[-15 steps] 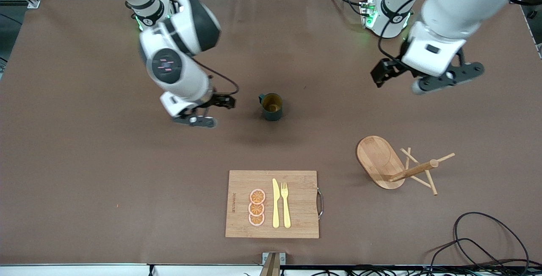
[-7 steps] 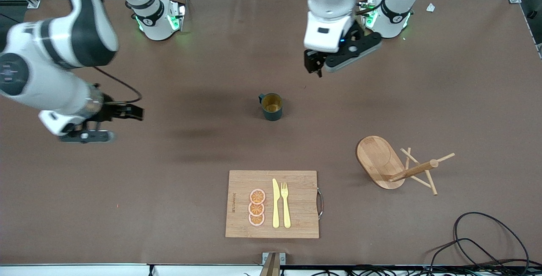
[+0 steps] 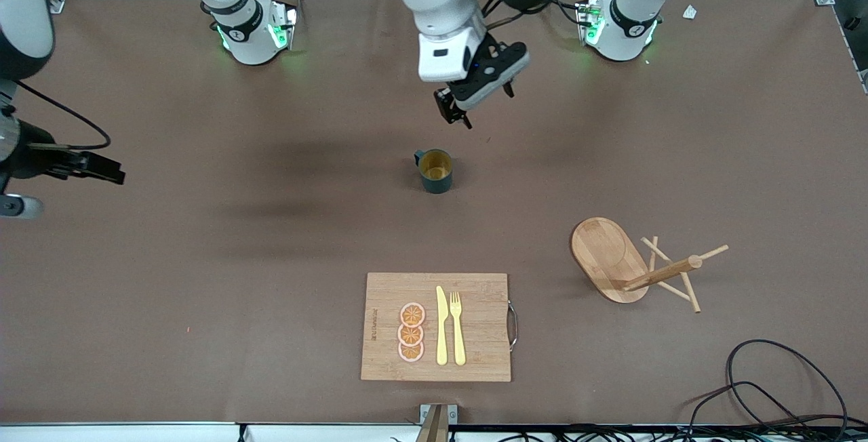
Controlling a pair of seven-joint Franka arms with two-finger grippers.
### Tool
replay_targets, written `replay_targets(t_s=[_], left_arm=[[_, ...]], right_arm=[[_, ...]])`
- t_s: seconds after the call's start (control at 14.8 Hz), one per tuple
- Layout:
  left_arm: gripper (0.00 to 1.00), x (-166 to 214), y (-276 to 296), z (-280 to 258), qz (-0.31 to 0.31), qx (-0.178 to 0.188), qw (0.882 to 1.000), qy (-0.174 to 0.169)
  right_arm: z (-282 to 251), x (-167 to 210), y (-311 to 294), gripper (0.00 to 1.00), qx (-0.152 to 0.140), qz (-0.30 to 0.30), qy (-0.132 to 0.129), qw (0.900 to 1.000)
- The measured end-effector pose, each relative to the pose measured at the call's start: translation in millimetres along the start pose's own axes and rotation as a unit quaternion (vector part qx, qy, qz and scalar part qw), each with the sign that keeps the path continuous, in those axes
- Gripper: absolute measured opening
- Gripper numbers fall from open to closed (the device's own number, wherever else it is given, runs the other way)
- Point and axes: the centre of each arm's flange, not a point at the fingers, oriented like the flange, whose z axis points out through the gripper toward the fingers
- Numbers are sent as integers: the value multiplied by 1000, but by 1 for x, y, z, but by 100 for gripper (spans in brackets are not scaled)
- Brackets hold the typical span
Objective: Pass cup and hang on rack
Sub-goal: 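Withdraw the right gripper while the left gripper lowers onto the mug handle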
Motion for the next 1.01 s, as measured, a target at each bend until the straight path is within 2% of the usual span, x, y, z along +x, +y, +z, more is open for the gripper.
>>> replay_targets(t_s=[0.2, 0.41, 0.68, 1.01], left_arm=[[100, -46, 22, 25, -32, 8, 999, 29], [100, -93, 45, 51, -58, -4, 997, 52], [100, -153, 65, 88, -78, -12, 992, 100], [100, -203, 85, 130, -102, -30, 985, 135]], right_arm=[[3, 3, 18, 100, 1, -1, -3, 1000], [9, 6, 17, 100, 1, -3, -8, 1000], [3, 6, 13, 100, 1, -6, -1, 1000], [7, 2, 8, 100, 2, -11, -21, 1000]])
